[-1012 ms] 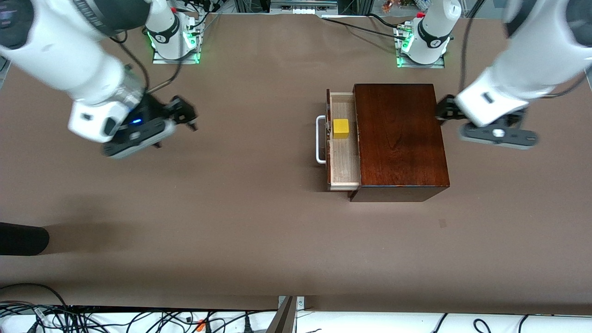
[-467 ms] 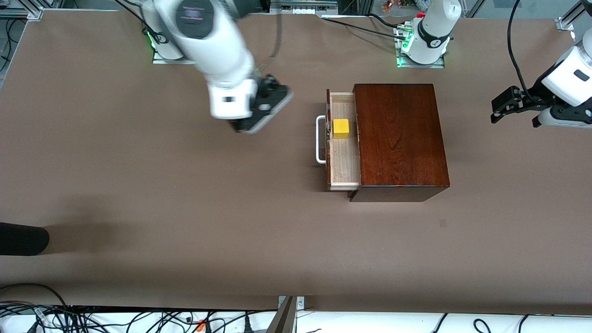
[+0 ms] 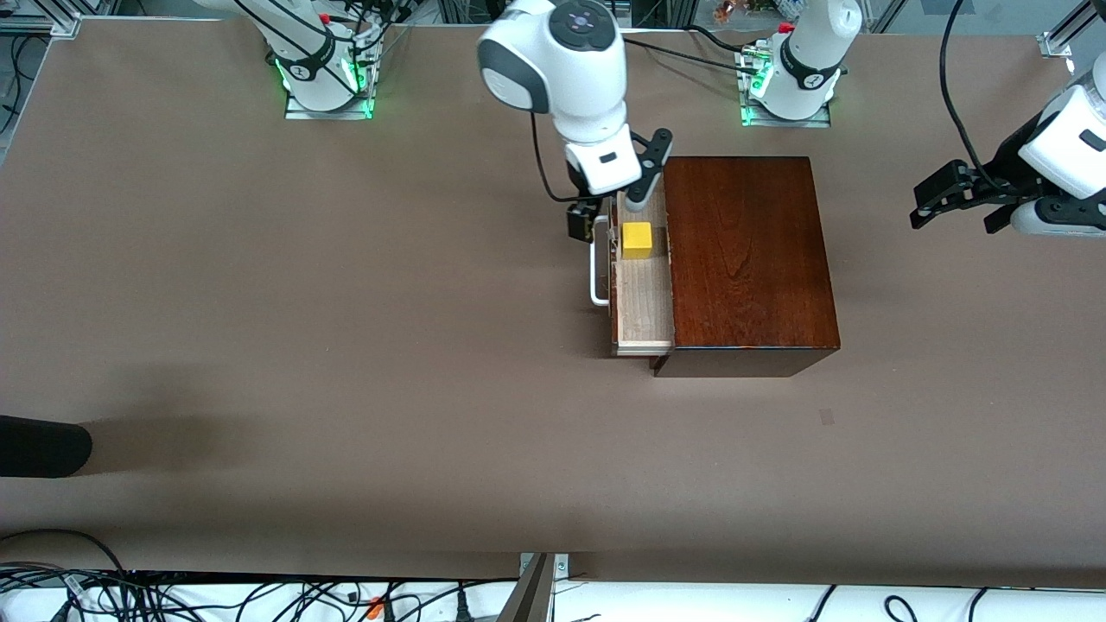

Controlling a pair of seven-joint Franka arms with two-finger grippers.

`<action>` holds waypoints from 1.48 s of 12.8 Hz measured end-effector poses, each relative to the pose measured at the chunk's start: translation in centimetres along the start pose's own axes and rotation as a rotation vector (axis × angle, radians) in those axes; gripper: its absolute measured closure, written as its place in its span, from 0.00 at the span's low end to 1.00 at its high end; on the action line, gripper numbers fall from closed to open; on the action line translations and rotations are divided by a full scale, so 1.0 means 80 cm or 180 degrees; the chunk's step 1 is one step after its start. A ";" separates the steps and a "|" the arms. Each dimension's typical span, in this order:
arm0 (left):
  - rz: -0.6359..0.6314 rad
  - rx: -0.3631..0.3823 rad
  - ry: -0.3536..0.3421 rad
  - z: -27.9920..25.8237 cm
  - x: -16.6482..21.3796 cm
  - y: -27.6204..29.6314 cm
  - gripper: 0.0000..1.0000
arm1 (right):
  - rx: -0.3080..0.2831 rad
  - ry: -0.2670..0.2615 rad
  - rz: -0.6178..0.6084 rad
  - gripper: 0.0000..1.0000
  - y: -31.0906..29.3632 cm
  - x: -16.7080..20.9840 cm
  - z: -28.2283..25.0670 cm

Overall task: Open drawer, take yellow block, close drawer
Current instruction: 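Lower the right gripper into the drawer and grasp the yellow cube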

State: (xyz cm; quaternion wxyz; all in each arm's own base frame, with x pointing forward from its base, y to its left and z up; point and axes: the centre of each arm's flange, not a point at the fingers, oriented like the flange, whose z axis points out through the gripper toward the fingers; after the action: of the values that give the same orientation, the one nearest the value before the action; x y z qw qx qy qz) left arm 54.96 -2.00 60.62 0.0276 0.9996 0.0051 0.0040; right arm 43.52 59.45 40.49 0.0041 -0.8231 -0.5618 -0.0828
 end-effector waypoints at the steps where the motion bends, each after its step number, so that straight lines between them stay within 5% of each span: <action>1: -0.0017 0.0005 -0.0048 0.002 -0.002 -0.005 0.00 | -0.0044 -0.0010 -0.0094 0.00 -0.007 0.007 0.009; 8: -0.0006 0.0016 -0.0253 0.022 0.003 -0.002 0.00 | -0.0345 0.0013 -0.0520 0.00 -0.047 0.053 0.088; 19: -0.0013 0.0015 -0.0228 0.017 0.005 -0.004 0.00 | -0.0367 -0.0067 -0.0681 0.04 -0.050 0.051 0.125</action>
State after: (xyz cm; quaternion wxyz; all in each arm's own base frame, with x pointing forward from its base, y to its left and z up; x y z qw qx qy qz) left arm 55.34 -1.78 59.27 0.0253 0.9992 0.0061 -0.0319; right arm 42.57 65.73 30.83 -0.0580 -0.7582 -0.6407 -0.1062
